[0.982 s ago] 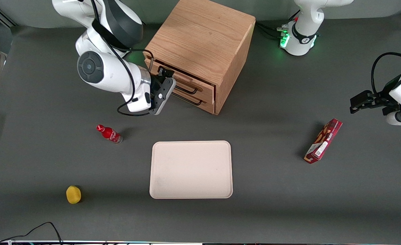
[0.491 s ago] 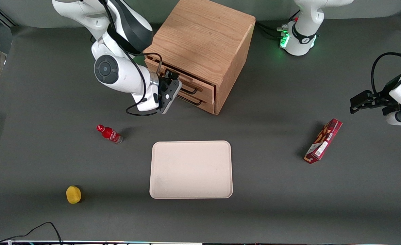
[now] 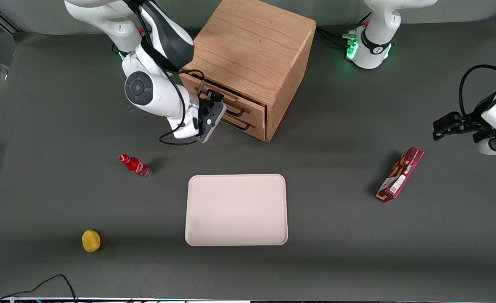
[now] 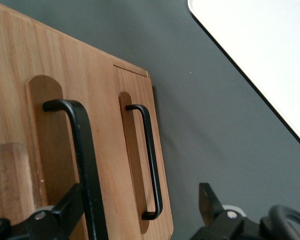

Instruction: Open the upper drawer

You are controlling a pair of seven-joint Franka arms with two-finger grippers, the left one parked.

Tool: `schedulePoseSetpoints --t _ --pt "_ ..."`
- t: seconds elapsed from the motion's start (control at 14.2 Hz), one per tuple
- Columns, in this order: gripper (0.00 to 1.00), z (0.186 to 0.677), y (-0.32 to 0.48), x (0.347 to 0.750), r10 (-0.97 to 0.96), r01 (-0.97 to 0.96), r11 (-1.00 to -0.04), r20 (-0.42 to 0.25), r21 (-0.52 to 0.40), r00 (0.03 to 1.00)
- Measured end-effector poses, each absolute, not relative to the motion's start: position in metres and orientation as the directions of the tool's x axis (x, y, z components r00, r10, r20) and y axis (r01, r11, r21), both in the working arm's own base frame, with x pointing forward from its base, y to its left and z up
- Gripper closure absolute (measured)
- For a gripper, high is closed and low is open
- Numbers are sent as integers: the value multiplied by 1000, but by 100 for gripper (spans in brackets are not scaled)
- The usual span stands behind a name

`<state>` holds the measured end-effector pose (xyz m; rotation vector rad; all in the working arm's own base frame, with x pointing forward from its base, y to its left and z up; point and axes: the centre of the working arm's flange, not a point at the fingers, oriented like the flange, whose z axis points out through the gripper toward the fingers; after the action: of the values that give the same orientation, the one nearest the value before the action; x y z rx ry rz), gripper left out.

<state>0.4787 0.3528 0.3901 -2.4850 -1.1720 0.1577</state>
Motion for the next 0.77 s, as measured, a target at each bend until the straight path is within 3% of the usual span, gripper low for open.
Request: schedulePoseSetpoints --t 0.28,0.77 --pt "0 390 343 488 760 725 -574 82 -381 645" --pt "0 382 306 540 716 696 -613 109 -374 689"
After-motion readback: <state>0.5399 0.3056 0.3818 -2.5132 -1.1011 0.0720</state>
